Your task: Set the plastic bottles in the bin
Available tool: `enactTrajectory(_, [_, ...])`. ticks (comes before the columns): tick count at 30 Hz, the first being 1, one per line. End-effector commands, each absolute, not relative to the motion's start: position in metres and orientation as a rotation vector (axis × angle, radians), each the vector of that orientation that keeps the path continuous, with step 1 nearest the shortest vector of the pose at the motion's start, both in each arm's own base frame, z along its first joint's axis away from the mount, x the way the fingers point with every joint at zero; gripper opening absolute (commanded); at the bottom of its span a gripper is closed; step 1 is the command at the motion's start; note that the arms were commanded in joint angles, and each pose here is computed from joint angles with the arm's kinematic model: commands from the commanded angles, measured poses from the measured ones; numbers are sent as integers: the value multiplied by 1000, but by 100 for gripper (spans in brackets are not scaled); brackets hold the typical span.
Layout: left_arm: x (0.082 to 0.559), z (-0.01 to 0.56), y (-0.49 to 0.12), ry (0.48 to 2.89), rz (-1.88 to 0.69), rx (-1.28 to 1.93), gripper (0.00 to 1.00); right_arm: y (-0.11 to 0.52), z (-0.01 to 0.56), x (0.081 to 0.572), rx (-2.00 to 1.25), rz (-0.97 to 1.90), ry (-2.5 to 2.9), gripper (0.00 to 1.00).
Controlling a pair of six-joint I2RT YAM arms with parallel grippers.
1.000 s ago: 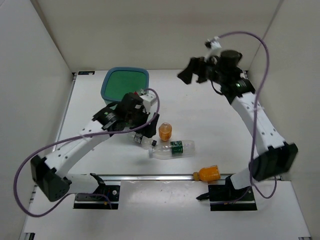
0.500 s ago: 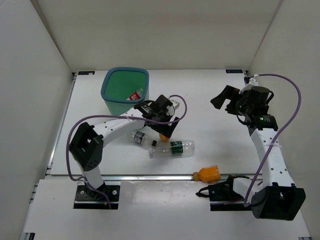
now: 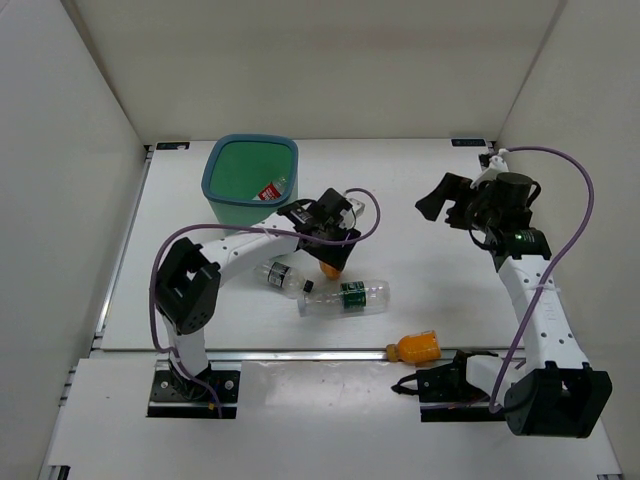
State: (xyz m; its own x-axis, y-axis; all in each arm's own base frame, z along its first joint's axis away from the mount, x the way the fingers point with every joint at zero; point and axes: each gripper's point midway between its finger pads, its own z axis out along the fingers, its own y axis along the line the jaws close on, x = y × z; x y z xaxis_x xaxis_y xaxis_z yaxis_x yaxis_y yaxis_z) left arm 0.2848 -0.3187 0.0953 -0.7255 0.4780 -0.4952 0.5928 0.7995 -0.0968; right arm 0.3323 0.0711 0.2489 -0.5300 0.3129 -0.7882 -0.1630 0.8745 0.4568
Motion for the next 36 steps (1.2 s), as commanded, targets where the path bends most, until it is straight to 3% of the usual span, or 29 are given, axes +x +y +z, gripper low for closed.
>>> enactTrajectory(1, [292, 123, -322, 2472, -394, 776, 46, 64, 269, 338, 71, 570, 1966, 92])
enactTrajectory(4, [287, 149, -323, 2418, -410, 808, 48, 66, 268, 336, 25, 586, 1973, 92])
enactTrajectory(9, [320, 272, -321, 2164, -467, 651, 44, 117, 246, 310, -364, 599, 2095, 94])
enactTrajectory(13, [356, 357, -271, 1998, -358, 424, 46, 170, 210, 273, -845, 443, 2127, 95])
enactTrajectory(15, [377, 376, -230, 1954, -207, 272, 48, 196, 197, 252, -1025, 531, 2138, 97])
enactTrajectory(20, [404, 376, -149, 1958, -57, -32, 47, 224, 182, 235, -1205, 729, 2135, 98])
enactTrajectory(26, [425, 325, -100, 2037, 17, -187, 50, 239, 140, 223, -1524, 569, 2142, 98])
enactTrajectory(31, [431, 301, -104, 2114, 7, -167, 64, 246, 115, 224, -1690, 406, 2123, 98])
enactTrajectory(35, [427, 308, -109, 2090, -13, -132, 96, 251, 102, 232, -1707, 293, 2084, 99])
enactTrajectory(36, [426, 314, -116, 2077, -46, -112, 99, 254, 98, 236, -1717, 281, 2059, 99])
